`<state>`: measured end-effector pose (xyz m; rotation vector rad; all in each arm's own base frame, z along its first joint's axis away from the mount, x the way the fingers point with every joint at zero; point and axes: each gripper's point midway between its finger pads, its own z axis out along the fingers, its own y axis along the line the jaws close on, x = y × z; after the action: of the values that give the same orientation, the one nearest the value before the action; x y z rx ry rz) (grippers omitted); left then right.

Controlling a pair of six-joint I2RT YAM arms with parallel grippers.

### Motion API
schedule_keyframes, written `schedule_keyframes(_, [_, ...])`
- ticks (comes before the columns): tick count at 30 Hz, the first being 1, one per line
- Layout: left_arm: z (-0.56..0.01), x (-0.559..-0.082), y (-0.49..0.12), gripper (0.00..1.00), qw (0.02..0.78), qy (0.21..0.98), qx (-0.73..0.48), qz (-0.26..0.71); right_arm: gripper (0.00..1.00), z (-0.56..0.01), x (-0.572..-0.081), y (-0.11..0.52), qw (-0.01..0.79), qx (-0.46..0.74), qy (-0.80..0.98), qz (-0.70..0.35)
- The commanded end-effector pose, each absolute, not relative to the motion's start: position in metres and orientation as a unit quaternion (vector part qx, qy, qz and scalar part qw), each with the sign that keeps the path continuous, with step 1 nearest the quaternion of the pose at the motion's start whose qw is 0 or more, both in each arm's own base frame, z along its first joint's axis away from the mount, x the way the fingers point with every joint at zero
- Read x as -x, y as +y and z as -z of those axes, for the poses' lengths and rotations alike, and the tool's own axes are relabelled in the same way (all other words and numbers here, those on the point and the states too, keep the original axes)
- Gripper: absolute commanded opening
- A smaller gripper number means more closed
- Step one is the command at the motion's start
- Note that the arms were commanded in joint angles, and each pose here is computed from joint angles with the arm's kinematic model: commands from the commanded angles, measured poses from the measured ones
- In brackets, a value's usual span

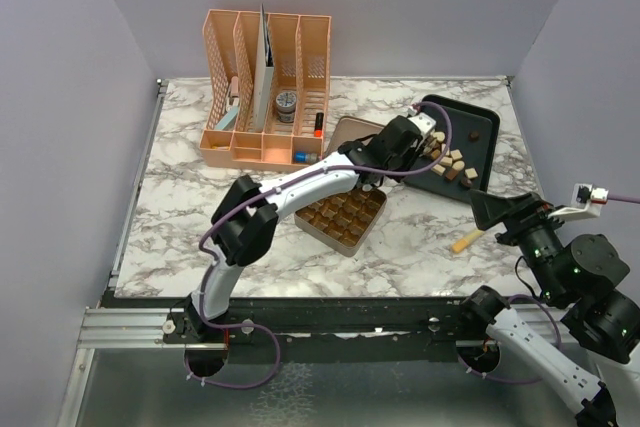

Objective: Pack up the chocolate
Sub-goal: Pick up the fake chocolate from the plate.

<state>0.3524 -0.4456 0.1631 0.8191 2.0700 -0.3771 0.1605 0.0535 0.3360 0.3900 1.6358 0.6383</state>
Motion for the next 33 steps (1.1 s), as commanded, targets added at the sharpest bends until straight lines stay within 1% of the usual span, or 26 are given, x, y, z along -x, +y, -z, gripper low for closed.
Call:
schedule_keyframes(1, [-0.17, -0.369, -0.469, 0.44, 0.454, 0.814, -0.327, 0.156, 0.89, -0.343, -0.154, 0.043, 0.629, -0.182, 0.704, -0.273])
schedule_keyframes(8, [-0.15, -0.381, -0.476, 0.44, 0.453, 0.821, -0.321, 0.132, 0.88, -0.344, -0.153, 0.042, 0.628, -0.187, 0.702, -0.278])
schedule_keyframes(20, [-0.119, -0.378, -0.474, 0.44, 0.43, 0.833, -0.33, 0.116, 0.88, -0.342, -0.153, 0.04, 0.63, -0.19, 0.701, -0.274])
schedule_keyframes(24, [-0.109, -0.377, -0.478, 0.46, 0.422, 0.833, -0.338, 0.117, 0.88, -0.342, -0.153, 0.039, 0.63, -0.191, 0.702, -0.273])
schedule_keyframes(33, [-0.094, -0.381, -0.482, 0.46, 0.419, 0.837, -0.337, 0.107, 0.88, -0.342, -0.15, 0.035, 0.631, -0.198, 0.699, -0.272])
